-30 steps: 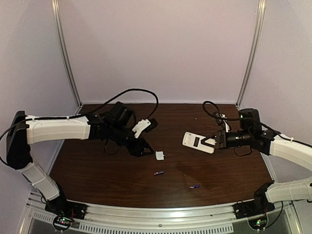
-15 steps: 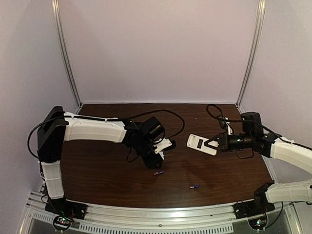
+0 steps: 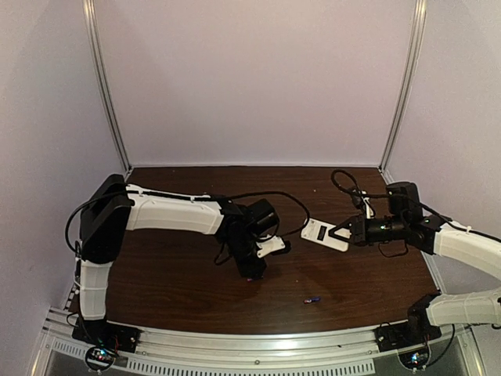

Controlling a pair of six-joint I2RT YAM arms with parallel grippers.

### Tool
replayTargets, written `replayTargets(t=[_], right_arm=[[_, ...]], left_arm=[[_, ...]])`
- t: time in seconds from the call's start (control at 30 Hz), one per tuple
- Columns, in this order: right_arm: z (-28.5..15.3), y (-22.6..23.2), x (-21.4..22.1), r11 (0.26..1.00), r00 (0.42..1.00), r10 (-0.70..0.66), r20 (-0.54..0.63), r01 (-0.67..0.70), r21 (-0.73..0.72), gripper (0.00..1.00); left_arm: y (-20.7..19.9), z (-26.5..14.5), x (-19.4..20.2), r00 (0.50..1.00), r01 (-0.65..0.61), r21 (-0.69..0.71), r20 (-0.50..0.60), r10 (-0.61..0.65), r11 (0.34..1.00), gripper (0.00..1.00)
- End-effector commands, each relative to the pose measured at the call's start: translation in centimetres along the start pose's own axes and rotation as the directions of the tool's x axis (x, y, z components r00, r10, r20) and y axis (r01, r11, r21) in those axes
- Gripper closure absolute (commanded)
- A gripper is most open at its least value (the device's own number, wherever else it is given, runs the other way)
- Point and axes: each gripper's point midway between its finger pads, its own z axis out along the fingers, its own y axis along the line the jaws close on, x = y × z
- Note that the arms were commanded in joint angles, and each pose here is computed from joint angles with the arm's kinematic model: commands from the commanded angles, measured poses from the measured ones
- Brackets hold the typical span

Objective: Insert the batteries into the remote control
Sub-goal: Pick up the battery from the center of the board, then place the battery in the battery compartment.

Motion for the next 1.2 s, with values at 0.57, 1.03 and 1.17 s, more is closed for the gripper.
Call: replayTargets(t=[0.57,1.03,1.17], right_arm=[[1.4,1.1,-0.8,0.996,0.996,0.057,0.074,-0.052,-0.069,1.00],[4.0,5.2,-0.2,0.972,0.990,0.115,0.078,-0.097,-0.213,1.00],[4.2,5.8,0.1,0.966,0.988,0.138,0.066,-0.120,-0.228,1.00]], left_arm=[[4.1,-6.9,-3.8,0.917,0.229,-0.009,0.337,-0.213,0.973,1.00],[3.8,-18.3,-10.2,0.536,0.306,0.142,0.791,-0.294,0.941,1.00],[3.5,-17.7,-10.8,0.537,0.338,0.099,0.796,-0.278,0.936,1.00]])
